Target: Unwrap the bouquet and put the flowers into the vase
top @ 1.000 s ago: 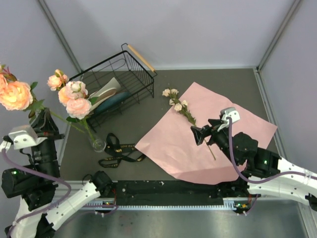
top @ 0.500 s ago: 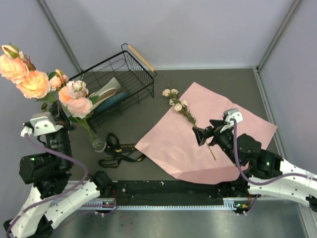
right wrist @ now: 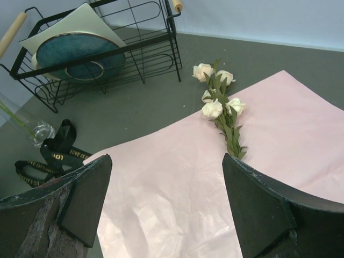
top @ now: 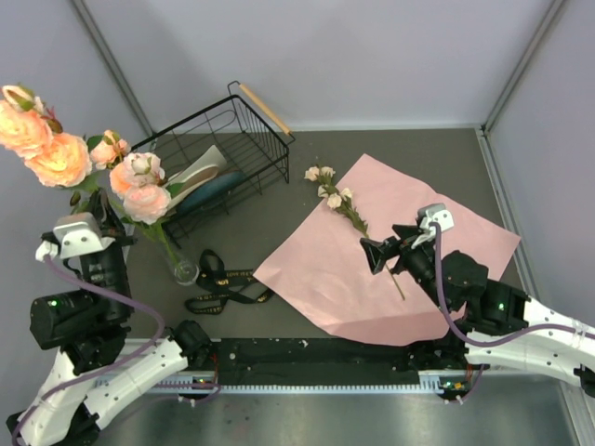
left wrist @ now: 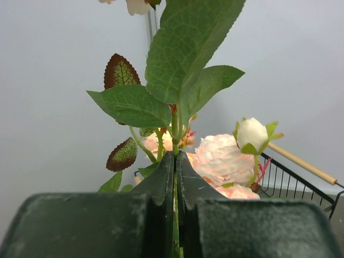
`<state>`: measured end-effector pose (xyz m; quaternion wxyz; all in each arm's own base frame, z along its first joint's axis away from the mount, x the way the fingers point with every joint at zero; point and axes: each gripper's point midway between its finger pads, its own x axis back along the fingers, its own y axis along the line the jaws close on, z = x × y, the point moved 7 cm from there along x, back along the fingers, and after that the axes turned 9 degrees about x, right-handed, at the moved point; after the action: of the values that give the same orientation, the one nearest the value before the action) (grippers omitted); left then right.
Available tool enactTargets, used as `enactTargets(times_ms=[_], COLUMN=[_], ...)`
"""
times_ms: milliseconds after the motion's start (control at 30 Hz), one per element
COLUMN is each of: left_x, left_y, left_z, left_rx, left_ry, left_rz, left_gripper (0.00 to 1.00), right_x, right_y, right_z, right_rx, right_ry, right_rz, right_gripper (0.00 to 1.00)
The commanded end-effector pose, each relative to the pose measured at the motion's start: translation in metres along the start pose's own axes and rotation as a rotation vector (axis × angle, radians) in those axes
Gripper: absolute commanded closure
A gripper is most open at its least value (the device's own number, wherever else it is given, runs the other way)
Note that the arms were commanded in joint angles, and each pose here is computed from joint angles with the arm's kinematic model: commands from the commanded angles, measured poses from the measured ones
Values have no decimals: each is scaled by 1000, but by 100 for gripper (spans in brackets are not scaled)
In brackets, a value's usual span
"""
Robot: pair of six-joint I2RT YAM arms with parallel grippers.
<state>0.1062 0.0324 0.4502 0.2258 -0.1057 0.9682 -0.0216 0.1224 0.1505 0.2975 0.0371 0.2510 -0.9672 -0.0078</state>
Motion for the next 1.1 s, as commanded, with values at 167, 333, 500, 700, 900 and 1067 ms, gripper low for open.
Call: enactTargets(times_ms=[167,333,500,700,900,1067], left_x=[-3,-4,0,6,16,21], left_y=[4,-3,-5,-5,3,9], left_z=[-13,-3,13,33,48,56], left_rx=[29,29,16,22,63,109], left_ry=[-67,-54,-42,-11,6,25], left_rz=[-24,-29,-43,-65,-119,-171], left_gripper=[100,100,100,100,100,100], right_x=[-5,-3,-1,-1,-2,-3], right_y=[8,8,6,6,7,8], right_z=[-5,-6,-5,-4,-2,-1], right_rx=[-19,-22,-28,-26,-24,-21], right_ry=[-4,-9,-13,-8,-3,4], right_rz=[-30,-33,-31,-33,-34,-37], right_gripper=[15,15,15,15,14,15])
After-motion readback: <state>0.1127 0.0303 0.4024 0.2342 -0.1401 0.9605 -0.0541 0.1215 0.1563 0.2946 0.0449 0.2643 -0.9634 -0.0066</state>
